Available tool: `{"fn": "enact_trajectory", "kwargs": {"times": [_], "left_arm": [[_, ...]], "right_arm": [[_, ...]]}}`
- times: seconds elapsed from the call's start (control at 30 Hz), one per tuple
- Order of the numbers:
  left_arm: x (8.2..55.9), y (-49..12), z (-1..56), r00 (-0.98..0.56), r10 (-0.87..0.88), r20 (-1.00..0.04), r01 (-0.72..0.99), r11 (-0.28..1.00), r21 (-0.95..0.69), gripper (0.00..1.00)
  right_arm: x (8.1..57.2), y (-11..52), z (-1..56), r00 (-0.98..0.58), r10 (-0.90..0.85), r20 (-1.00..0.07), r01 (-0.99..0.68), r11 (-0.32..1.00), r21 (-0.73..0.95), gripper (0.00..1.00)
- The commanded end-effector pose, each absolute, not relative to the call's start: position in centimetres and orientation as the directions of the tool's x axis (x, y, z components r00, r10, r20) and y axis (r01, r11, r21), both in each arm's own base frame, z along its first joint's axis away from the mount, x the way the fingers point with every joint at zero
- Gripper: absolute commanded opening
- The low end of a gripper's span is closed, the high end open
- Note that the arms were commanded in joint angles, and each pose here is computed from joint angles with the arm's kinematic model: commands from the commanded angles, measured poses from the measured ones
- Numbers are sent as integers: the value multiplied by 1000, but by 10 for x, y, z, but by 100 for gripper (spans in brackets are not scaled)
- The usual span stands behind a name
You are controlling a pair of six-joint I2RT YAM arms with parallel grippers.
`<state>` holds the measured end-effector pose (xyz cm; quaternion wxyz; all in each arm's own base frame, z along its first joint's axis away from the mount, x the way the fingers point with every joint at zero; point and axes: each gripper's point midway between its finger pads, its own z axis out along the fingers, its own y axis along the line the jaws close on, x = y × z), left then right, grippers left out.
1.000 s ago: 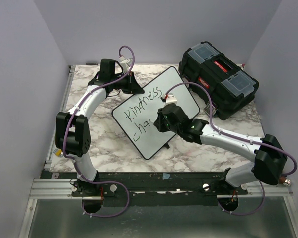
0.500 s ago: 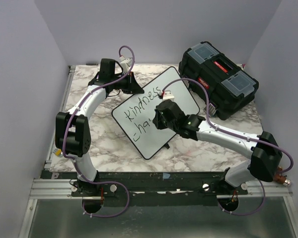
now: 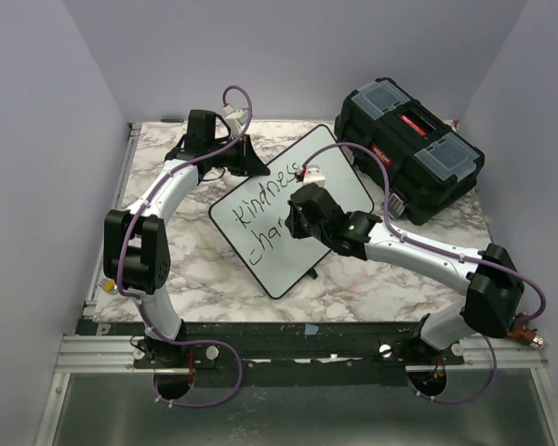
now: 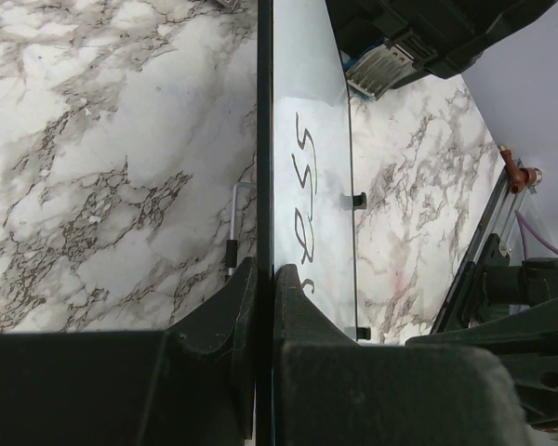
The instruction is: Write a sentence on the whiteboard
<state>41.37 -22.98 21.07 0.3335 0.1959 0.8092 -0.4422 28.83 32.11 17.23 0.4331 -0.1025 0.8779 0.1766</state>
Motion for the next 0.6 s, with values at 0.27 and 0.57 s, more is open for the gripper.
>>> {"fn": "enact_trajectory", "kwargs": {"times": [0.27,0.57], "left_arm": [[396,-240,205,-676,112,-729,665,519,-537,0],[397,-239,203,-677,116,-727,663,524,-534,0]], "right_arm": [[276,301,141,-651,-56,-757,-292,939,181,1],[268,295,137,-663,-61,-746,-299,935,189,1]]}}
